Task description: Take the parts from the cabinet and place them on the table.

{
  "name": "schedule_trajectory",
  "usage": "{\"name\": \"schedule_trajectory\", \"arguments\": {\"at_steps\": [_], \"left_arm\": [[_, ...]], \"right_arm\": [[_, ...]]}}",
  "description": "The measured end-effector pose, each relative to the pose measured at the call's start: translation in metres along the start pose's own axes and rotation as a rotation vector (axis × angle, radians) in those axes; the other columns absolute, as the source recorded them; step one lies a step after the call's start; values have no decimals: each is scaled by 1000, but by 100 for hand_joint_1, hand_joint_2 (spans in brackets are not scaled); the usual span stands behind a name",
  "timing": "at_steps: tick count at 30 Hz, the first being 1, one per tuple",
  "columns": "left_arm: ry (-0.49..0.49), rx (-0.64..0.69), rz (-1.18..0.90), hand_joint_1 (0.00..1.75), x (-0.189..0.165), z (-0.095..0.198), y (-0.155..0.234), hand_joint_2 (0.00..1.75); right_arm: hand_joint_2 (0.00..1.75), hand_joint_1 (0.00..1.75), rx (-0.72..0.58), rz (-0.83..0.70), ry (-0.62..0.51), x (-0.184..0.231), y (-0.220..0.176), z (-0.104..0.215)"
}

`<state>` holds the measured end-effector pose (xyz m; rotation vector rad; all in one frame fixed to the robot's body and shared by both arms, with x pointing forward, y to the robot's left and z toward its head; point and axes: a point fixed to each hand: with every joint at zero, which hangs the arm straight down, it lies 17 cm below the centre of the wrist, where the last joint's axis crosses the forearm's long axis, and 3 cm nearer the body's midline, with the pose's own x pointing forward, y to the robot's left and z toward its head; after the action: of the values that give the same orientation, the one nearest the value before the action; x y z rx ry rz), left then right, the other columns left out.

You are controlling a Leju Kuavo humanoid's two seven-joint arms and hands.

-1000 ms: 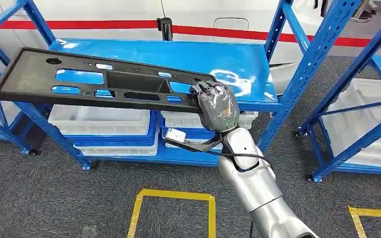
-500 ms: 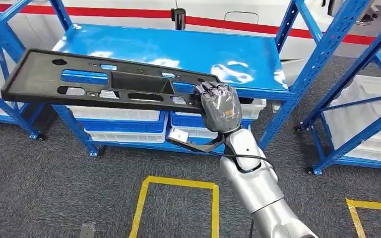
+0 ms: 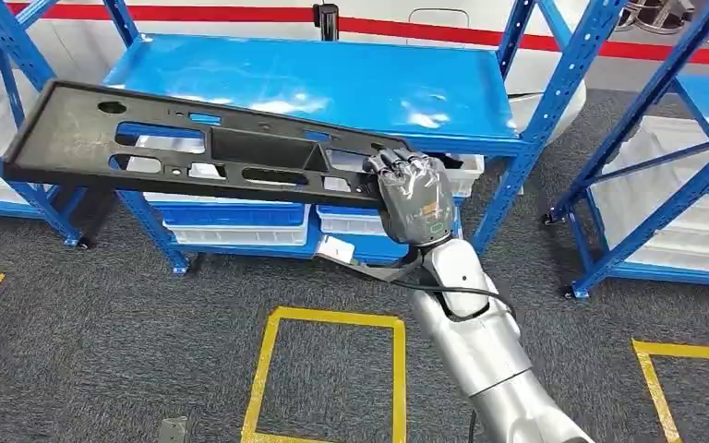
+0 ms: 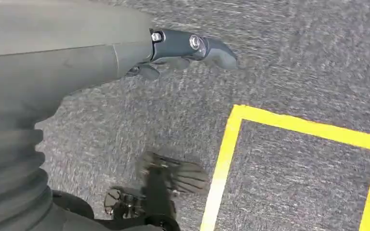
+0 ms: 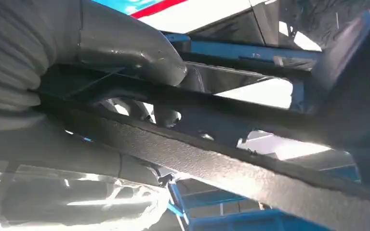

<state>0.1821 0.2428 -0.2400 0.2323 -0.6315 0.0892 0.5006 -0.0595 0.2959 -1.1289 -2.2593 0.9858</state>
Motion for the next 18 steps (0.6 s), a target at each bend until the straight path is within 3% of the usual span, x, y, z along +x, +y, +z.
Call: {"name": "schedule_trajectory", "arguments": {"at_steps": [18], "left_arm": [[-1,14,7,0,2,-3,8,175]], "right_arm": [[175,171,10,5,2,-9,2,6]]}}
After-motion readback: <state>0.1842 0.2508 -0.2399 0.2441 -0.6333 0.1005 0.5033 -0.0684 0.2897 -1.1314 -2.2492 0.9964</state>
